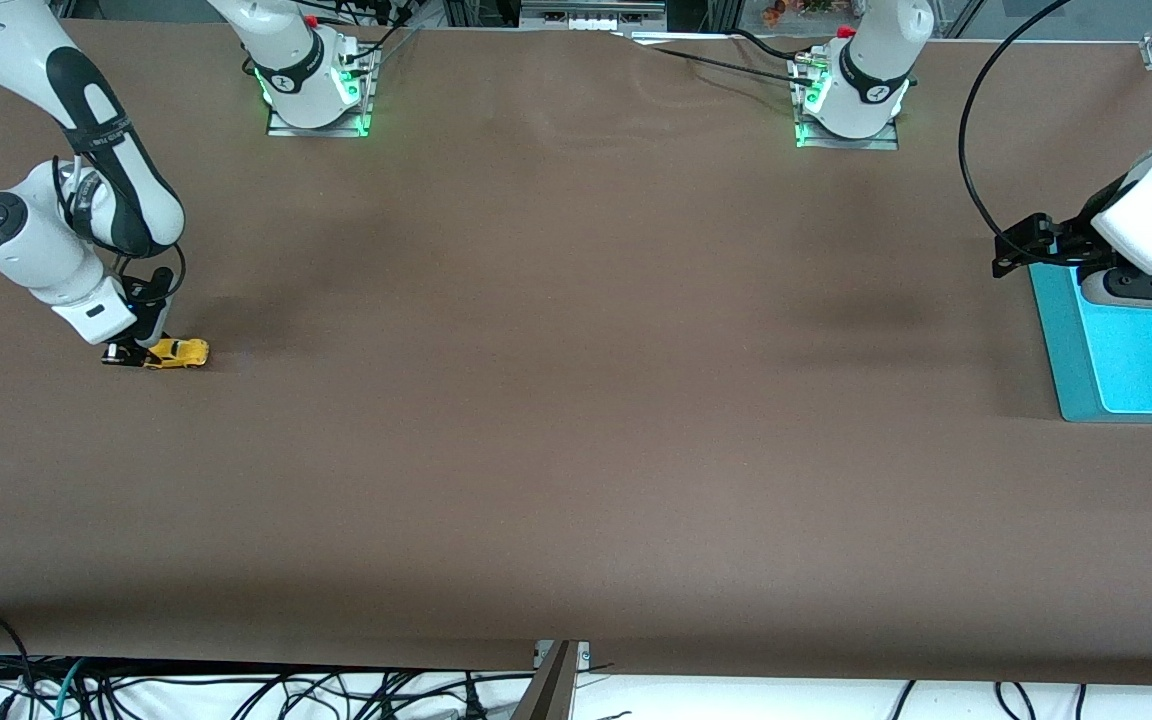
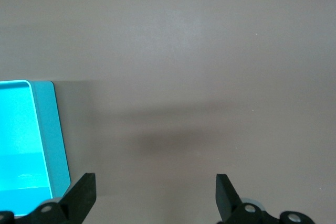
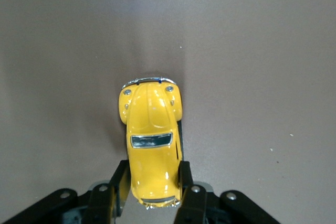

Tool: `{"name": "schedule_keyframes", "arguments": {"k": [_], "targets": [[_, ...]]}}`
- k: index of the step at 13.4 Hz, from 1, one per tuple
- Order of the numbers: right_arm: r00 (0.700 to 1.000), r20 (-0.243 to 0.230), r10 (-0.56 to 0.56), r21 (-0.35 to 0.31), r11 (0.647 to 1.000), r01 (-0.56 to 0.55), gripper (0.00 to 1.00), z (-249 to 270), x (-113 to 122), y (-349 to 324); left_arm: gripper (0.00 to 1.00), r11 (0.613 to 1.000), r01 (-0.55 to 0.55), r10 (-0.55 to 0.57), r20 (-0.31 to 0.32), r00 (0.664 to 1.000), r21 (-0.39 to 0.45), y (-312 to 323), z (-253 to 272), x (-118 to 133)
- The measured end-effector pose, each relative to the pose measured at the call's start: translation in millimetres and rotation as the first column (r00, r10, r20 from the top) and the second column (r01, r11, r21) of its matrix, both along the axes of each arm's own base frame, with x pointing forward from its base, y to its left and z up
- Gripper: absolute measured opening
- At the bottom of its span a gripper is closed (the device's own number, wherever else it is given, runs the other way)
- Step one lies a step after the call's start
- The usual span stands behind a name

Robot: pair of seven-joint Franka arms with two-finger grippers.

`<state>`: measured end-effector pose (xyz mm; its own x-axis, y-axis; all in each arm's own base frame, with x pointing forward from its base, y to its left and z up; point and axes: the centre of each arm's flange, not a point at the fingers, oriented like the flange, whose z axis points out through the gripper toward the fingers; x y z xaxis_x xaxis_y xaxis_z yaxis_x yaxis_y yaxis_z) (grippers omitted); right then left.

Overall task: Wind and store yellow beetle car
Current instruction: 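Drag the car backward along the table, then open the right gripper, then raise the right gripper away as the car rolls toward the cyan tray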

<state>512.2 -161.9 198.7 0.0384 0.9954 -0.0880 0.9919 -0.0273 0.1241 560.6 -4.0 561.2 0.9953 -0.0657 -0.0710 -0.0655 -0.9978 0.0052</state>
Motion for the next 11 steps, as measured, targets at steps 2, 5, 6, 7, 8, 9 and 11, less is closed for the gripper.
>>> {"name": "schedule_keyframes", "arguments": {"k": [2, 5, 6, 7, 8, 9, 11], "targets": [[1.000, -0.015, 0.009, 0.008, 1.000, -0.009, 0.55, -7.4, -0.9, 5.9, 1.00, 1.000, 0.000, 0.000, 0.000, 1.000, 0.000, 0.0, 0.0, 0.0], [0.999, -0.043, 0.020, 0.020, 1.000, -0.019, 0.85, -23.2, -3.6, 12.7, 1.00, 1.000, 0.000, 0.000, 0.000, 1.000, 0.000, 0.0, 0.0, 0.0], [0.999, -0.050, 0.019, 0.022, 1.000, -0.018, 0.99, -26.4, -4.8, 12.8, 1.00, 1.000, 0.000, 0.000, 0.000, 1.000, 0.000, 0.0, 0.0, 0.0], [0.998, -0.053, 0.019, 0.022, 1.000, -0.018, 1.00, -27.8, -5.2, 12.9, 1.00, 1.000, 0.000, 0.000, 0.000, 1.000, 0.000, 0.0, 0.0, 0.0], [0.998, -0.053, 0.020, 0.023, 1.000, -0.019, 1.00, -27.9, -5.1, 13.2, 1.00, 1.000, 0.000, 0.000, 0.000, 1.000, 0.000, 0.0, 0.0, 0.0], [0.998, -0.053, 0.022, 0.023, 1.000, -0.021, 1.00, -28.0, -4.8, 14.4, 1.00, 1.000, 0.000, 0.000, 0.000, 1.000, 0.000, 0.0, 0.0, 0.0], [0.998, -0.051, 0.028, 0.026, 0.999, -0.027, 1.00, -27.7, -3.5, 17.6, 1.00, 1.000, 0.000, 0.000, 0.000, 1.000, 0.000, 0.0, 0.0, 0.0]]}}
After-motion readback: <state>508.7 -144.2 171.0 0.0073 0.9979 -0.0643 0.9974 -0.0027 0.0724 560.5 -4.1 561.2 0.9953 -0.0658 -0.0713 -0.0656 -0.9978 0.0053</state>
